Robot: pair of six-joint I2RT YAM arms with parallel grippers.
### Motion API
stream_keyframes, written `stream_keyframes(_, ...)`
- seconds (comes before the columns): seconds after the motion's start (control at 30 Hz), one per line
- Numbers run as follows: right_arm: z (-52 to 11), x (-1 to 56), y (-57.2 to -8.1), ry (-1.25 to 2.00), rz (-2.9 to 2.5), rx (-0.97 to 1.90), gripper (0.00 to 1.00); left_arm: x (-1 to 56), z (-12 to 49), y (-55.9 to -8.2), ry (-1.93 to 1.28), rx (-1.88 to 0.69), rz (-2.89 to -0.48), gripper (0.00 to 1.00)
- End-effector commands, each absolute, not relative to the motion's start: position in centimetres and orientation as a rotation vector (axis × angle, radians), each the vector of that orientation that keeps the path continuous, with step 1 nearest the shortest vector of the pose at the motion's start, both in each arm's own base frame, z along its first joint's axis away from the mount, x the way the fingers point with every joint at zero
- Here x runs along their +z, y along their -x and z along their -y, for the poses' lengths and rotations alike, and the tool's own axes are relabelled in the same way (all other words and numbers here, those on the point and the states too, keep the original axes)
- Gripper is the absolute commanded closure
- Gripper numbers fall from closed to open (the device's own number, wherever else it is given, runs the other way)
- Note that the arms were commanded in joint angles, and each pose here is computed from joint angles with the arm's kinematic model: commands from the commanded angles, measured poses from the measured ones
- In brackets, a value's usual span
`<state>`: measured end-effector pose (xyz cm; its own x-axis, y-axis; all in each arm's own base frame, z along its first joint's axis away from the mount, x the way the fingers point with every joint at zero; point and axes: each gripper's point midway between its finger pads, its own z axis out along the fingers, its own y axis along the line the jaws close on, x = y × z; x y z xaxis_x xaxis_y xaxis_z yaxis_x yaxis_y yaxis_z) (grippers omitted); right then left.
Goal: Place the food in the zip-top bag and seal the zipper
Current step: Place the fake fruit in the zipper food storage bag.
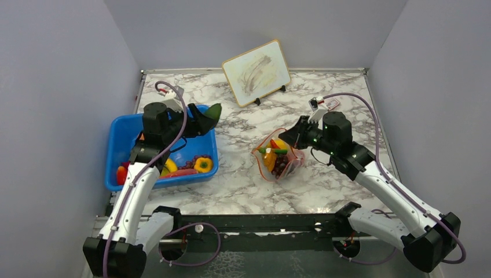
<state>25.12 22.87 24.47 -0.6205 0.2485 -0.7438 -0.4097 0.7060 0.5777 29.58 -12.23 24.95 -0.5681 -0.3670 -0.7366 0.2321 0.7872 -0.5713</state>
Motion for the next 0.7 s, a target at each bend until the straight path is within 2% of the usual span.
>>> stream_keyframes(0.0,-23.8,26.4,-25.6,0.134,-1.972,1.007,0.99,29.9,17.8,-27.4,-0.209,-1.012,-1.837,0.63)
stream_keyframes(0.3,-24.0,27.3,-25.8,0.140,-1.954,1.009,0.99,31.4,25.2,-22.7,-0.589,-1.142,-1.702,0.64)
stream_keyframes(0.67,-24.0,27.7,-25.8,0.140,-1.946,1.017,0.99,27.6,31.0,-18.8,-0.862,-1.182,-1.664,0.63)
